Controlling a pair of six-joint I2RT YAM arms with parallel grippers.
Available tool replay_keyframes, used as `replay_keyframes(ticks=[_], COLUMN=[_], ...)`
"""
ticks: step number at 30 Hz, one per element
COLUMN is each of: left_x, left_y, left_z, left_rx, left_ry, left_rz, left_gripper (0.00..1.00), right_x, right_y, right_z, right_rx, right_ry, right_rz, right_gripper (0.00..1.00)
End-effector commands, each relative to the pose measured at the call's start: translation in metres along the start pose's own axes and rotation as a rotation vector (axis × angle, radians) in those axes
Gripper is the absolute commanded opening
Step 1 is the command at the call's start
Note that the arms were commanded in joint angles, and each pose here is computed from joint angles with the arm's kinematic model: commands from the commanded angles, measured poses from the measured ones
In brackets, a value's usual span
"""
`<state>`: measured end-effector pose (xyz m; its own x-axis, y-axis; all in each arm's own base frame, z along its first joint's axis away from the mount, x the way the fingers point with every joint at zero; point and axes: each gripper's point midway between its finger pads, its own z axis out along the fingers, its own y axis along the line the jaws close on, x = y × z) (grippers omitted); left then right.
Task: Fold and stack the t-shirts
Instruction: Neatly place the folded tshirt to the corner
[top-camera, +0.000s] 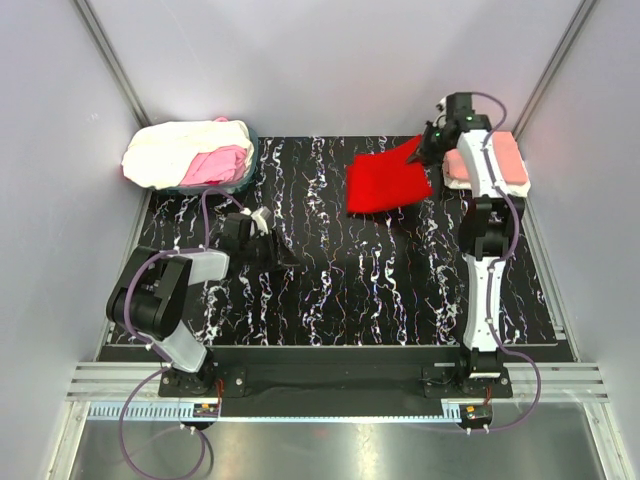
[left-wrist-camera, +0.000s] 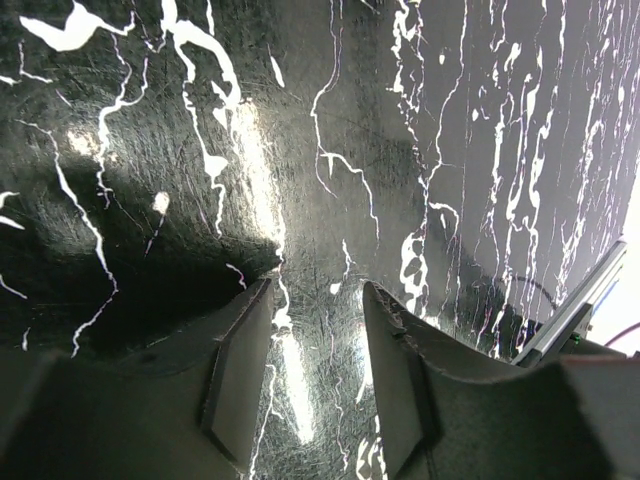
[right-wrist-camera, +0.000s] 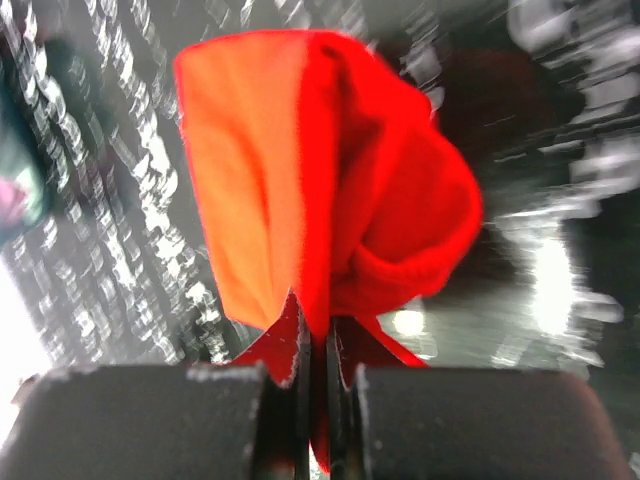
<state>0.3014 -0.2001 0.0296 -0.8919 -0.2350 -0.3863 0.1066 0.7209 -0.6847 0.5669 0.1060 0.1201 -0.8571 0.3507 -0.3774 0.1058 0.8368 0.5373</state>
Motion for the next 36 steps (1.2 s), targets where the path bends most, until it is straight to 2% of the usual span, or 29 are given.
replay_keyframes(ticks=[1,6,18,22,27,36], left_x=[-0.009,-0.009,-0.008,-0.008,-0.009,-0.008], left_y=[-0.004,-0.003,0.001,0.001,0.0,0.001], left_z=[0.003,0.006,0.016,0.016,0.016,0.017], left_rx=[0.023,0.028,0.0,-0.002,0.002,-0.001], left_ry=[-0.045,-0.039,0.004,0.003,-0.002,0.006], left_rz=[0.036,0.03,0.018,0.019,0.025,0.02], left_gripper=[0.45,0.42,0.38,0.38,0.37,0.35], right_x=[-0.026,-0.07,-0.143,-0.162,-0.175,-0.176], right_y=[-0.045,-0.073,-0.044,-0.034,-0.032,-0.03], right_z=[-0.039,-0.08,-0.16,-0.194,-0.213,-0.229], right_rx=[0.193,0.278,0.159,0.176,0.183,0.199], right_ry=[-0.058,-0.192,-0.487,-0.595,-0.657,-0.673], right_rz=[-0.056,-0.175,-0.308,-0.366,-0.399,-0.472], right_gripper=[0.0,0.0,0.0,0.0,0.0,0.0])
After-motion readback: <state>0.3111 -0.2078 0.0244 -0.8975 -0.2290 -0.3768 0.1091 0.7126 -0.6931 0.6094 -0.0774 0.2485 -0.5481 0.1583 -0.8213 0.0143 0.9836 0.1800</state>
